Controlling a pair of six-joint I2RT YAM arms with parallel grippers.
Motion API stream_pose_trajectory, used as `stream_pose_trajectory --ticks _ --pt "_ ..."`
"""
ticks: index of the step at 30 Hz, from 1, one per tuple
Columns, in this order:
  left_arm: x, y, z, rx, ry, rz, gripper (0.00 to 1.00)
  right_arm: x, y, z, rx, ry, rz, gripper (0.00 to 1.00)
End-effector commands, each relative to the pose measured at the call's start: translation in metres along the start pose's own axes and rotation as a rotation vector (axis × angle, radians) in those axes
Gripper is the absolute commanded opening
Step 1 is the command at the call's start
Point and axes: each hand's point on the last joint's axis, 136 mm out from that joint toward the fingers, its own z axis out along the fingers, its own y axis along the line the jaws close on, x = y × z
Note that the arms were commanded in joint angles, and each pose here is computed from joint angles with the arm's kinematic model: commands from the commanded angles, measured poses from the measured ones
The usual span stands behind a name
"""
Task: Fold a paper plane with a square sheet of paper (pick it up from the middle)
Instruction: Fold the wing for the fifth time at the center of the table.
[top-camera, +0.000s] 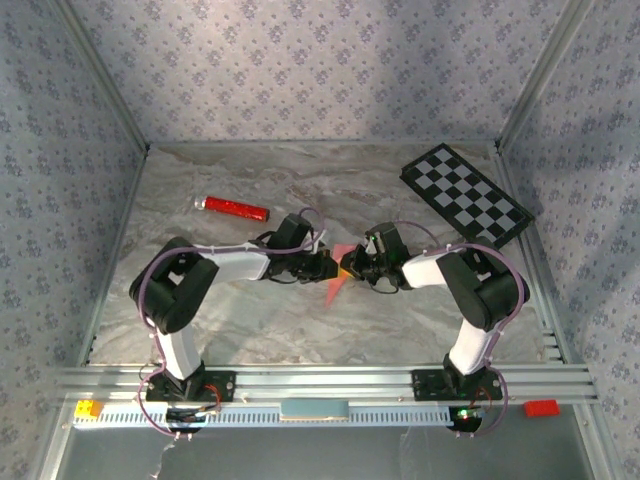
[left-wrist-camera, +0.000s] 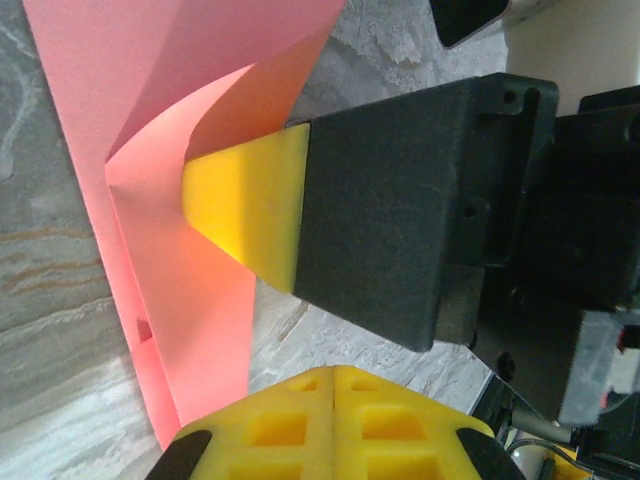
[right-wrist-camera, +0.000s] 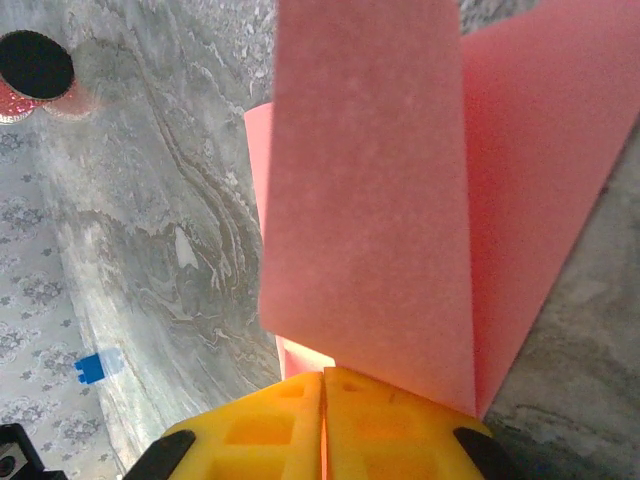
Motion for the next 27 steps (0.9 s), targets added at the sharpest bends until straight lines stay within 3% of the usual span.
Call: stream_pose_trajectory --ticks 1,18,27 --pt "-0.006 -0.01 0.007 0.021 -0.001 0.024 0.0 0.029 -0.07 0.002 0.232 0.051 0.095 0.1" --pt "0.015 0.044 0.028 -0.162 0.081 -0.039 0.0 0.024 -0.064 0.001 0.213 0.039 0.094 0.11" --pt "0.049 0.083 0.025 -0.243 0.139 -0.089 0.0 -0.011 -0.028 -0.023 0.123 -0.024 0.013 0.13"
